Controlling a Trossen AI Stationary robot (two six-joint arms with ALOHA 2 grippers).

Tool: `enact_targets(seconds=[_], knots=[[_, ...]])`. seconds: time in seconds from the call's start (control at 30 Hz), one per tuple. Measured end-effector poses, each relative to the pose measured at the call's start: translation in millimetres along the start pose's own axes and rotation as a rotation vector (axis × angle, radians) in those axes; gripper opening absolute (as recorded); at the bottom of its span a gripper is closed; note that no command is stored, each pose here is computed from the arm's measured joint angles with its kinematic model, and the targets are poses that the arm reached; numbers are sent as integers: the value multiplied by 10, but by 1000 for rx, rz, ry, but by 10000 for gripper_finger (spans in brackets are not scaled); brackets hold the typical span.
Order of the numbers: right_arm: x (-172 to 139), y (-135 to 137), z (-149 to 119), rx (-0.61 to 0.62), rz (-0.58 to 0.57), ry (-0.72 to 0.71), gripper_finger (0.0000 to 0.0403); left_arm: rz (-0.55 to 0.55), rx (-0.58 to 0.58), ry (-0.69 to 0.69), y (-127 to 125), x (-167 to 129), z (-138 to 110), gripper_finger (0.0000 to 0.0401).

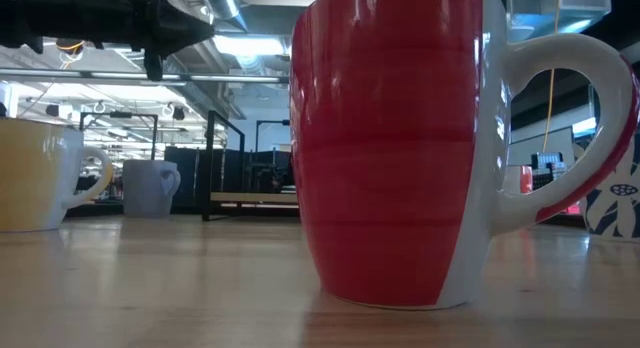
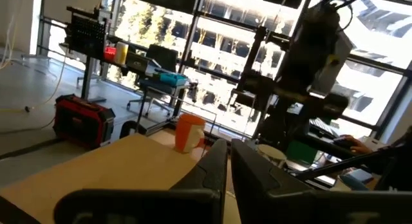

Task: Place coffee mugs
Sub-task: Put the top blue patterned mug on the shelf

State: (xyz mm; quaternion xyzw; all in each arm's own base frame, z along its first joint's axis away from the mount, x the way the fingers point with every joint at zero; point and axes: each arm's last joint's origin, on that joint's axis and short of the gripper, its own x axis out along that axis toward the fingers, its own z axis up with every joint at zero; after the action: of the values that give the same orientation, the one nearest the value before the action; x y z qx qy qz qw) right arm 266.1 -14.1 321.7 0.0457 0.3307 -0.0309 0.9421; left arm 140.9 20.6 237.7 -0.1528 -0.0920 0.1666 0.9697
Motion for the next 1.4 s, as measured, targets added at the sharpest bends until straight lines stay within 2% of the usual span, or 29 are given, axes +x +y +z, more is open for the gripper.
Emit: enact_targets(seconds=[0.13, 0.23, 0.43, 0.53, 0.7, 0.93, 1.13, 1.23, 1.4], knots=[[-316, 111, -79, -26, -23, -126, 212, -12, -3, 50, -5, 67, -78, 16], [-445, 159, -219, -15, -11, -182, 204, -38, -13, 58, -55, 157, -36, 16], [-455, 168, -537, 35, 27, -301, 198, -56, 80, 14, -271, 498, 341, 16], [-400, 153, -669, 43, 35, -315, 198, -62, 119, -8, -391, 670, 565, 16], [-354, 139, -759, 33, 31, -294, 198, -75, 160, 77, -503, 879, 694, 16], [-364, 142, -733, 12, 31, -320, 198, -58, 149, 149, -499, 958, 610, 16], [-330, 145, -728, 7, 28, -301, 198, -77, 142, 223, -449, 961, 405, 16], [-194, 150, -763, 1, 18, -229, 198, -123, 134, 270, -429, 940, 303, 16], [214, 166, -846, 0, -11, -80, 198, -178, 132, 335, -420, 909, 165, 16]])
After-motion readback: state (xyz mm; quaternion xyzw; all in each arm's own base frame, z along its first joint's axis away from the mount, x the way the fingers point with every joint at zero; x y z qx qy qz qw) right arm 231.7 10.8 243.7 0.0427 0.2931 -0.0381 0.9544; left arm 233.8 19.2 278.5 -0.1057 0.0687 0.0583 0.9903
